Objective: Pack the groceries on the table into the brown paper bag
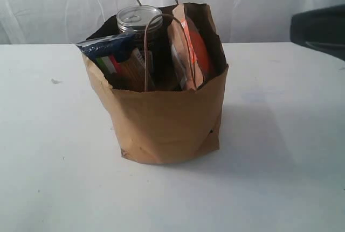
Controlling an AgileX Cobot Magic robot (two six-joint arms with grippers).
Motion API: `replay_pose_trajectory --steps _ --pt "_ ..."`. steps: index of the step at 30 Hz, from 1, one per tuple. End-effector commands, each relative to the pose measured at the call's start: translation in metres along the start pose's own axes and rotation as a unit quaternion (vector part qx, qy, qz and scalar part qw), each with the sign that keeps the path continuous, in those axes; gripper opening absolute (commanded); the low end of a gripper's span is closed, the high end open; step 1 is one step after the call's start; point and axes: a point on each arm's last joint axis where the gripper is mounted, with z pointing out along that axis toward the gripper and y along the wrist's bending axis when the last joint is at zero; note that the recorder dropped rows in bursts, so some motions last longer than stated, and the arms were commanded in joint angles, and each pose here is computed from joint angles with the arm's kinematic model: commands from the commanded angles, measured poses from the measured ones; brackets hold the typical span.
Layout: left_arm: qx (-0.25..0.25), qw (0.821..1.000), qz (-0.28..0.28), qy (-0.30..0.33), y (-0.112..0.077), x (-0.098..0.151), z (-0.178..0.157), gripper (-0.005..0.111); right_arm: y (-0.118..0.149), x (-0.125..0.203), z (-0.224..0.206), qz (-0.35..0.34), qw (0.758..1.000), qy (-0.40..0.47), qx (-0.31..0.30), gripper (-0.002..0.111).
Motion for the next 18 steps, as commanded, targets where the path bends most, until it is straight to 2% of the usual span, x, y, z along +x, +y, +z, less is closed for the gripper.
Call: replay_pose_trajectory --steps 1,9,18 --pt "-0.002 1.000 -0.001 -0.002 0.000 0.001 0.000 0.000 -0.005 0.011 -0.019 0.006 1.000 0.023 0.011 0.000" --pt "-0.002 1.000 -0.001 -0.002 0.000 0.001 0.000 0.000 -0.007 0.012 -0.040 0.007 1.000 -0.008 0.003 0.000" --pt "-0.002 1.000 -0.001 -0.002 0.000 0.001 0.000 0.000 -0.008 0.012 -0.044 0.007 1.000 -0.009 0.004 0.000"
